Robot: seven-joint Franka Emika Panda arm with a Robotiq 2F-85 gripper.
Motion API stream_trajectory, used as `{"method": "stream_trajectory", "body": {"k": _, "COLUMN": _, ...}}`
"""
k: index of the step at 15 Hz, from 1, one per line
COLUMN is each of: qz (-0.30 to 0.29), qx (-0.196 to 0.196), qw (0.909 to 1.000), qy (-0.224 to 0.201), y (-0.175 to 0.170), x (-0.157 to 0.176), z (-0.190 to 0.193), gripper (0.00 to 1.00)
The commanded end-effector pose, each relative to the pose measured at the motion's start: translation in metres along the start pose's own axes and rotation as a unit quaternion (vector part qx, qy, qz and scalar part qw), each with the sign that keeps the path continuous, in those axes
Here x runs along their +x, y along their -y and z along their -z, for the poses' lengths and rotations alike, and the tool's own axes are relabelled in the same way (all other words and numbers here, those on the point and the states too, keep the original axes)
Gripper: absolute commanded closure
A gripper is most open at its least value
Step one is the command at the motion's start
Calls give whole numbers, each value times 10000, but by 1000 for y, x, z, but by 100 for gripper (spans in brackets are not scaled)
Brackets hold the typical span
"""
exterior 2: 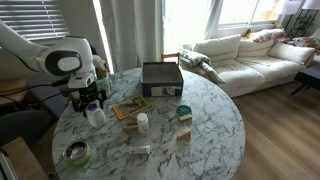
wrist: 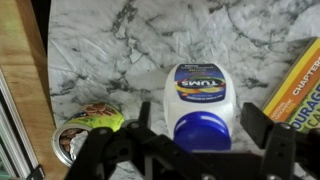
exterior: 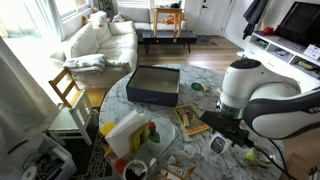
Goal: Pick up the container with a blue lid and place it the right way up on the table, pick up the container with a blue lid and put it in the clear storage container
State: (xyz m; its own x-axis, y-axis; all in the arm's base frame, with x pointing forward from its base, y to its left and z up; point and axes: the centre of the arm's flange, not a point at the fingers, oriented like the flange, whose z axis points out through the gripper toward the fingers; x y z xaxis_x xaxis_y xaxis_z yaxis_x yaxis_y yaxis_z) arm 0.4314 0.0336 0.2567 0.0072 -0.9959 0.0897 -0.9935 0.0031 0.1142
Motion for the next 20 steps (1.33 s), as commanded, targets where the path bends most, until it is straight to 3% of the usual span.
{"method": "stream_trajectory", "body": {"k": 1, "qz": 94, "qx": 104, "qw": 9999, "qy": 101, "y": -4, "x": 3, "z": -8, "gripper": 42}}
{"method": "stream_trajectory", "body": {"k": 3, "qz": 143, "qx": 155, "qw": 9997, "qy": 128, "y": -2, "x": 0, "z": 2, "gripper": 57}}
{"method": "stream_trajectory", "body": {"k": 8, "qz": 919, "qx": 231, "qw": 9955, "qy": 32, "y": 0, "x": -37, "z": 64, "gripper": 58}}
{"method": "stream_trajectory", "body": {"k": 11, "qz": 1556, "qx": 390, "qw": 9870, "qy": -106, "y": 7, "x": -65, "z": 108, "gripper": 58}}
{"method": "stream_trajectory", "body": {"k": 14, "qz": 1957, "qx": 764, "qw": 9776, "qy": 83, "y": 18, "x": -80, "z": 139, "gripper": 58}}
{"method": "stream_trajectory", "body": {"k": 15, "qz": 1752, "qx": 692, "qw": 9821, "qy": -95, "y": 12, "x": -79, "z": 125, "gripper": 33}}
{"method": "stream_trajectory", "body": {"k": 19, "qz": 1901, "qx": 836, "qw": 9782, "qy": -33, "y": 18, "x": -82, "z": 140, "gripper": 33}}
{"method": "stream_trajectory", "body": {"k": 20, "qz": 1904, "qx": 832, "qw": 9782, "qy": -32, "y": 18, "x": -82, "z": 139, "gripper": 58}}
